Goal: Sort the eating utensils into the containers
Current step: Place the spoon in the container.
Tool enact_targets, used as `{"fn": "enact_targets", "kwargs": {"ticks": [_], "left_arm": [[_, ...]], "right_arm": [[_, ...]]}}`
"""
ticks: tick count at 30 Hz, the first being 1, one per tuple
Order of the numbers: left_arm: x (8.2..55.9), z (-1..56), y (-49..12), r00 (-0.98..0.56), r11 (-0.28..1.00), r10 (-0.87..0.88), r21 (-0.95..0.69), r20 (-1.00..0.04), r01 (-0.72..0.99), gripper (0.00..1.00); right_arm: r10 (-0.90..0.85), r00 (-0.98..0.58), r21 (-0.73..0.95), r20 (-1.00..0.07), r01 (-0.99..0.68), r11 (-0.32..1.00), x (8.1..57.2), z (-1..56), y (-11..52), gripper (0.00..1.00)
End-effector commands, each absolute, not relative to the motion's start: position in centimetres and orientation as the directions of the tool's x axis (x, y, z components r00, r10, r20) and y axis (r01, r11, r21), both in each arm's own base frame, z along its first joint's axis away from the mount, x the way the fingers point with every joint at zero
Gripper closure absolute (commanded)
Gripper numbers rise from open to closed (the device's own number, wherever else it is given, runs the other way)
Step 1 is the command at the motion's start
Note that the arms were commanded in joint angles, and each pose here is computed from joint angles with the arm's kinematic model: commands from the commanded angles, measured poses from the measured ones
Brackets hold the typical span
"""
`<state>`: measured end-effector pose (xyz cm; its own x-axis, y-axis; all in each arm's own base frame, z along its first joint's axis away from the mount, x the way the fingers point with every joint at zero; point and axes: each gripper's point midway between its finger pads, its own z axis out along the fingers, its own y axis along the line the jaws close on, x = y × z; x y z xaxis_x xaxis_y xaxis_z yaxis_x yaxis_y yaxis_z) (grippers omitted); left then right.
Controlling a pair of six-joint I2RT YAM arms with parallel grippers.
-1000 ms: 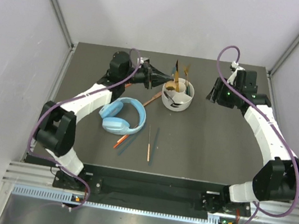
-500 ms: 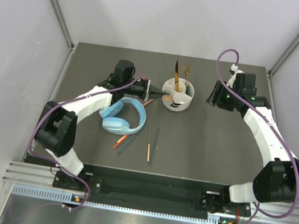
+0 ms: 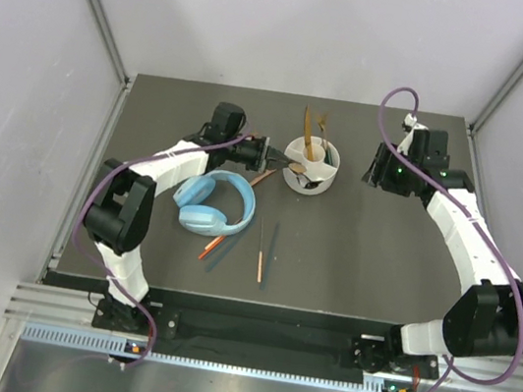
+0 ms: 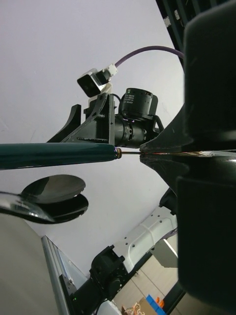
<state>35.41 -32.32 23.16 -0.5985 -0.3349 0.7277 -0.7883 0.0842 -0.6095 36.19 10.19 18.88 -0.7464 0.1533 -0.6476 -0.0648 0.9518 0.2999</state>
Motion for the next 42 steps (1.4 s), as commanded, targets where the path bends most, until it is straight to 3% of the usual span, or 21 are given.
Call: {"fn": "enact_targets", "kwargs": {"ticks": [1,32,36,42], "left_arm": [[36.5,24.5,-31.8,-0.648,0.088,-0.328,-0.661,0.687,-0.745,1.00],[39.4,17.3,-32.9,-0.654,0.233,-0.351,-0.614,0.670,-0.754,1.00],[39.8,16.7,-33.3,-0.663,0.246,-0.344,-0.618,0.665,-0.747,0.88],[40.3,17.1,-33.5,-0.674,0.234,-0.321,-0.634,0.665,-0.737,0.80]], "right_arm": [[0.136,-0.721,0.288,-0.679,-0.091,0.953,36.0,19.9,10.3,0.43],[0.139,-0.733,0.282,-0.666,-0.075,0.957,36.2,18.9,9.7,0.41],[0.144,-0.733,0.284,-0.665,-0.069,0.956,36.3,18.8,9.5,0.41],[0.145,-0.738,0.286,-0.659,-0.068,0.956,36.4,18.6,9.5,0.41]]}}
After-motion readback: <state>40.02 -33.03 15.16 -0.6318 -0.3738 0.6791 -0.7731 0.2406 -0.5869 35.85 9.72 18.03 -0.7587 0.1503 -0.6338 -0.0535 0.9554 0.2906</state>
